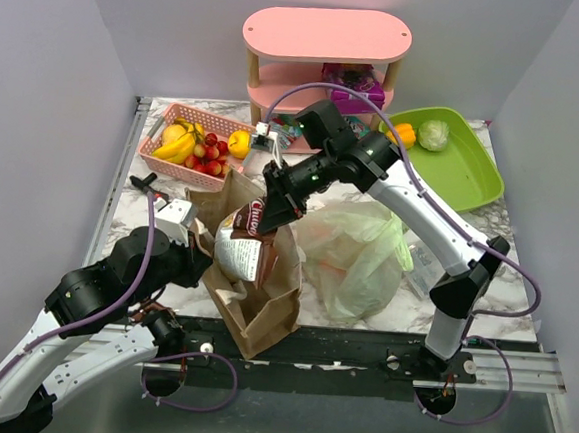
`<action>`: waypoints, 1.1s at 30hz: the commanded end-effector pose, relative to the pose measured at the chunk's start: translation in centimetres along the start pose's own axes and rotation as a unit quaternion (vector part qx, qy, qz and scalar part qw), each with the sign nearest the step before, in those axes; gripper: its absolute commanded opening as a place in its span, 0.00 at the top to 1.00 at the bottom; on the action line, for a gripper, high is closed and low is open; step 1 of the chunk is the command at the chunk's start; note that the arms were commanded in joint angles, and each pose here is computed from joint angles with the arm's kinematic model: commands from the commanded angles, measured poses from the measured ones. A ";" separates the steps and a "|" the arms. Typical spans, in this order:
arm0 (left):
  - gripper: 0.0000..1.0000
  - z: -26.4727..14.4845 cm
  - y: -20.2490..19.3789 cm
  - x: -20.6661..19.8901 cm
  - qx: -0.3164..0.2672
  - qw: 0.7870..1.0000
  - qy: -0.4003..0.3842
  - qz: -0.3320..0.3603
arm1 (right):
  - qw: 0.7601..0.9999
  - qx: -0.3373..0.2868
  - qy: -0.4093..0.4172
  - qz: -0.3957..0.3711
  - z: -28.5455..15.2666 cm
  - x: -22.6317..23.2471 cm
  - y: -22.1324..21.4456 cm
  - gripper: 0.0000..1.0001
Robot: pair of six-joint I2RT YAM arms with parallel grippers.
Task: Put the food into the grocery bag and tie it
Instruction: Place the snack in the grocery bag.
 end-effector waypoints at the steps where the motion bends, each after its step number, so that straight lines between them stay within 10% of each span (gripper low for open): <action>1: 1.00 0.1 0.7 0.2 -0.019 1.000 0.006 0.008 | 0.999 -0.012 -0.022 -0.022 1.2 -1.6 1.7 0.99; 7: 1.00 -0.1 0.7 0.1 -0.023 1.000 0.003 0.006 | 0.992 -0.062 -0.108 -0.009 1.6 -4.3 4.5 0.38; 16: 1.00 -0.1 0.7 0.2 -0.026 1.000 0.005 0.005 | 0.930 -0.228 -0.285 0.044 -4.3 -3.7 7.8 0.22; 19: 1.00 0.0 0.8 0.2 -0.028 1.000 0.004 0.006 | 0.901 -0.268 -0.338 0.058 -7.0 -3.2 7.3 0.00; 33: 1.00 0.1 0.8 0.3 -0.026 1.000 0.010 0.009 | 0.907 -0.187 -0.336 0.173 -4.8 -6.4 -2.2 0.07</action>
Point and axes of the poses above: each gripper's point midway between its finger pads, its own z axis out along the fingers, its own x axis along the line the jaws close on, y = z × x, the point moved 4 cm from there along -z, back along the fingers, and after that the axes turned 13 degrees about z, right-handed, at the moved point
